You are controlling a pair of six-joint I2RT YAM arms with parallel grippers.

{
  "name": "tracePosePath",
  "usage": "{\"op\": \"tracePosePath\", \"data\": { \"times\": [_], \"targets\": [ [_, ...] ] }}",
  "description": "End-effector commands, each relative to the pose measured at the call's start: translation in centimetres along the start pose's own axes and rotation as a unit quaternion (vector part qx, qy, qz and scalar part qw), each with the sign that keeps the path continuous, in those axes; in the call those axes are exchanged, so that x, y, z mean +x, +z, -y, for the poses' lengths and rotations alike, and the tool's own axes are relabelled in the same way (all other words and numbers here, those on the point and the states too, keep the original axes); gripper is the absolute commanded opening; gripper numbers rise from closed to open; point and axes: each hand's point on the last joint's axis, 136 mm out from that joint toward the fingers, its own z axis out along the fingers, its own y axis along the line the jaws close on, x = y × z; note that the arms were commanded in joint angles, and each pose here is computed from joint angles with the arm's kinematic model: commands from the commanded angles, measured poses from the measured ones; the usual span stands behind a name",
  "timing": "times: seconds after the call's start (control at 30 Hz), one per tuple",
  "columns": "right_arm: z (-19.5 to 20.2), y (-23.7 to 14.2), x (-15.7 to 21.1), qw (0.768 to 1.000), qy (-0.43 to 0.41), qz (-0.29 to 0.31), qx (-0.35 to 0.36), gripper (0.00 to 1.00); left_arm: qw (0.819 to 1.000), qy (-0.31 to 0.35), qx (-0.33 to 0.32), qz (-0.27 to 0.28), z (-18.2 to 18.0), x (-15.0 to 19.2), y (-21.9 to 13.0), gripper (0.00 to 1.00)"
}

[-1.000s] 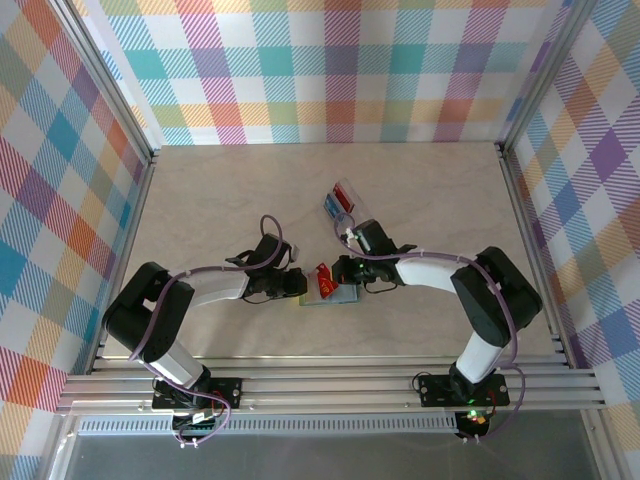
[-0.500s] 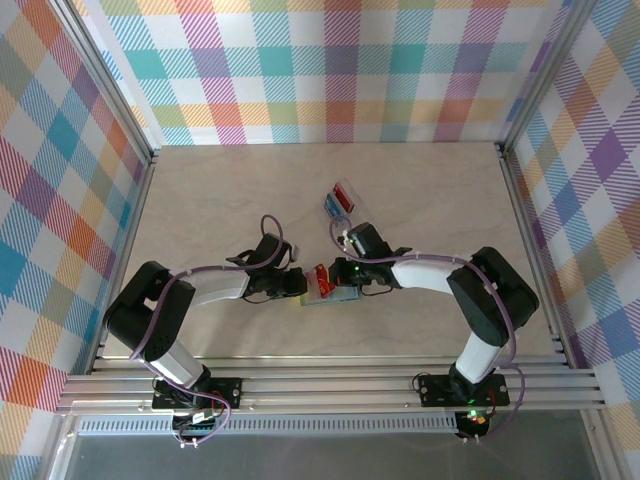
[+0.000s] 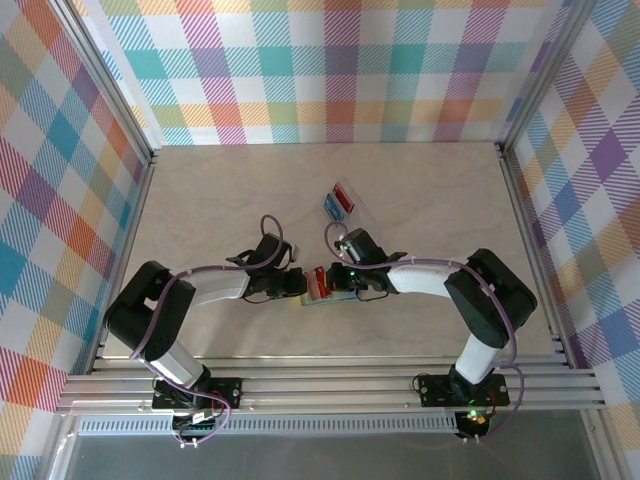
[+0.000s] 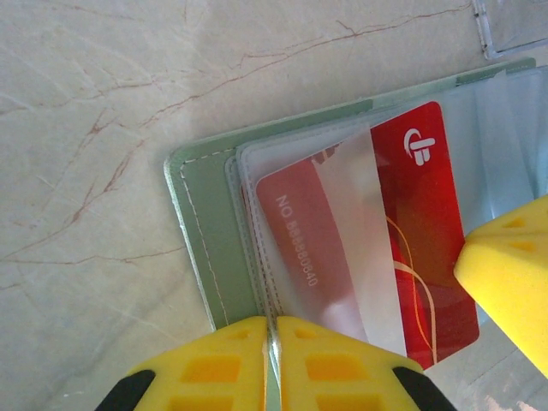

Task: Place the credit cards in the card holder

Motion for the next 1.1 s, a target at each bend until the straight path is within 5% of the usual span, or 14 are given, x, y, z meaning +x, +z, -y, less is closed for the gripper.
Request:
{"op": "tracePosePath", "data": {
  "times": [0.0, 0.73, 1.07],
  "targets": [
    [-1.0, -0.1, 0.5, 1.000, -0.002, 0.001, -0.013, 0.00, 0.999, -0.011, -0.024, -0.028, -1.0, 1.3, 0.6, 0.12],
    [-2.8, 1.2, 1.2, 0.999, -0.025, -0.014, -0.017, 0.00, 0.999, -0.009, -0.020, -0.024, -0.7, 1.1, 0.3, 0.11],
    [-2.8, 0.0, 0.4, 0.999, -0.049, -0.018, 0.014, 0.30, 0.999, -0.007, -0.026, -0.023, -0.9, 1.0, 0.1, 0.12]
  ]
}}
